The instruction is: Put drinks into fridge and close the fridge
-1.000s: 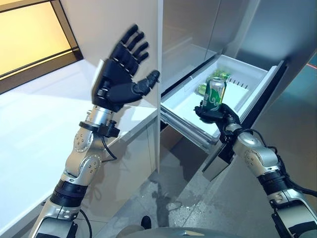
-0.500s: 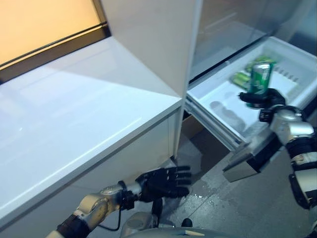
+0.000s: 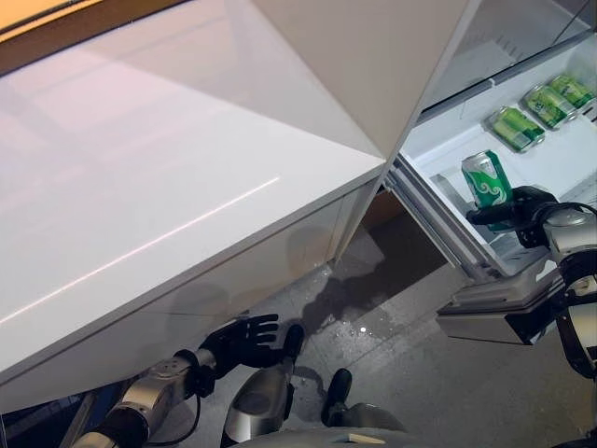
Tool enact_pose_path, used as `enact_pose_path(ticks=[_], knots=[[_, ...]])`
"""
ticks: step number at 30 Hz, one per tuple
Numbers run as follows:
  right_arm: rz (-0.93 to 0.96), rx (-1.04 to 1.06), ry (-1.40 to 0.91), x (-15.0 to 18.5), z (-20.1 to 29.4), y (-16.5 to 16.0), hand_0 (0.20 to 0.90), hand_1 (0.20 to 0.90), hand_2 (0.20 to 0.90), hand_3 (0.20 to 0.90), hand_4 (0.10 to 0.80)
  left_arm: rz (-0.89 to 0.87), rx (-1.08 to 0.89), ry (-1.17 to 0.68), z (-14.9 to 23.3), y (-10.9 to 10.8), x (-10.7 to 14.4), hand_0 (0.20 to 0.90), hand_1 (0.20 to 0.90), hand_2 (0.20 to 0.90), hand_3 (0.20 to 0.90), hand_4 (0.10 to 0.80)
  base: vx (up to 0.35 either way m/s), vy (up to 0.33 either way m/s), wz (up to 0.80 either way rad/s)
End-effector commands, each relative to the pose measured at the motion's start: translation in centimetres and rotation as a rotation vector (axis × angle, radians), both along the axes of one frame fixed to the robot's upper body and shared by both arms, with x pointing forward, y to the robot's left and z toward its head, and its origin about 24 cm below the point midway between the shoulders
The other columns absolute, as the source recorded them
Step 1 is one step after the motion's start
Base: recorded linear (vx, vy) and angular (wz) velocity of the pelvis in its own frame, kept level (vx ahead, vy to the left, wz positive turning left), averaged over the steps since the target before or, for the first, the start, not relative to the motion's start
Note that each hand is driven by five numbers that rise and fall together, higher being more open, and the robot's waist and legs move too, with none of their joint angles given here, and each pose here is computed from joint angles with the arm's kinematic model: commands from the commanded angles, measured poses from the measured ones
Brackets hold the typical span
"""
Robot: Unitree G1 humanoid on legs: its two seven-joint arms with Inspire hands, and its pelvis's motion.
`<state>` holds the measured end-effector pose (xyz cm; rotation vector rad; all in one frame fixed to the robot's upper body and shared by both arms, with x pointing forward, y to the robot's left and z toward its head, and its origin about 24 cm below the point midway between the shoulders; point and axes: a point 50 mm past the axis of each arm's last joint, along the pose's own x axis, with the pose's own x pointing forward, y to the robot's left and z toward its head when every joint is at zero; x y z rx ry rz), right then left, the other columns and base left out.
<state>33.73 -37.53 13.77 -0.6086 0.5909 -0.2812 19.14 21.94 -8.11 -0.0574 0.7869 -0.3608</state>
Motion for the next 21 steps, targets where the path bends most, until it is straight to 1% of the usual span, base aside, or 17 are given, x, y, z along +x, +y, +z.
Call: enact_pose_path(ticks=[1,4,10,11,12,13,21], knots=[[-0.03,-0.153,-0.068,-0.8,4.9,-2.4,0.3,0.3,0.3,0.2,0.1,0.034,-0.011,-0.046,-0.4,-0.3,-0.6,0.9,0.9,0.9,0.9,0.8,-0.04,-0.01,0.01],[-0.013,-0.175,-0.052,-0.7,5.1,-2.4,0.3,0.3,0.3,0.2,0.1,0.054,0.023,-0.022,-1.0,0.2,-0.8,0.9,0.9,0.9,0.9,0.8,-0.051,-0.002,-0.01],[0.073,-0.2,0.025,-0.1,5.2,-1.4,0.3,0.3,0.3,0.2,0.1,0.107,0.099,0.059,-2.5,1.5,-2.2,0.9,0.9,0.9,0.9,0.8,-0.016,0.004,-0.01],[0.086,-0.2,0.038,0.0,5.1,-1.2,0.408,0.408,0.408,0.326,0.226,0.122,0.103,0.074,-2.7,1.7,-2.3,0.9,0.9,0.9,0.9,0.8,-0.023,0.009,-0.03],[0.1,-0.199,0.051,0.2,5.1,-1.0,0.481,0.481,0.481,0.411,0.311,0.132,0.107,0.088,-2.9,1.8,-2.4,0.9,0.9,0.9,0.9,0.8,0.0,0.0,0.0],[0.117,-0.196,0.067,0.3,5.0,-0.8,0.9,0.9,0.9,0.9,0.8,0.138,0.118,0.105,-3.1,2.1,-2.5,0.9,0.9,0.9,0.9,0.8,0.0,0.0,0.0],[0.182,-0.171,0.05,1.5,4.8,1.1,0.9,0.9,0.9,0.9,0.8,0.143,0.136,0.14,-3.5,2.3,-2.7,0.9,0.9,0.9,0.9,0.8,-0.021,0.018,-0.04]])
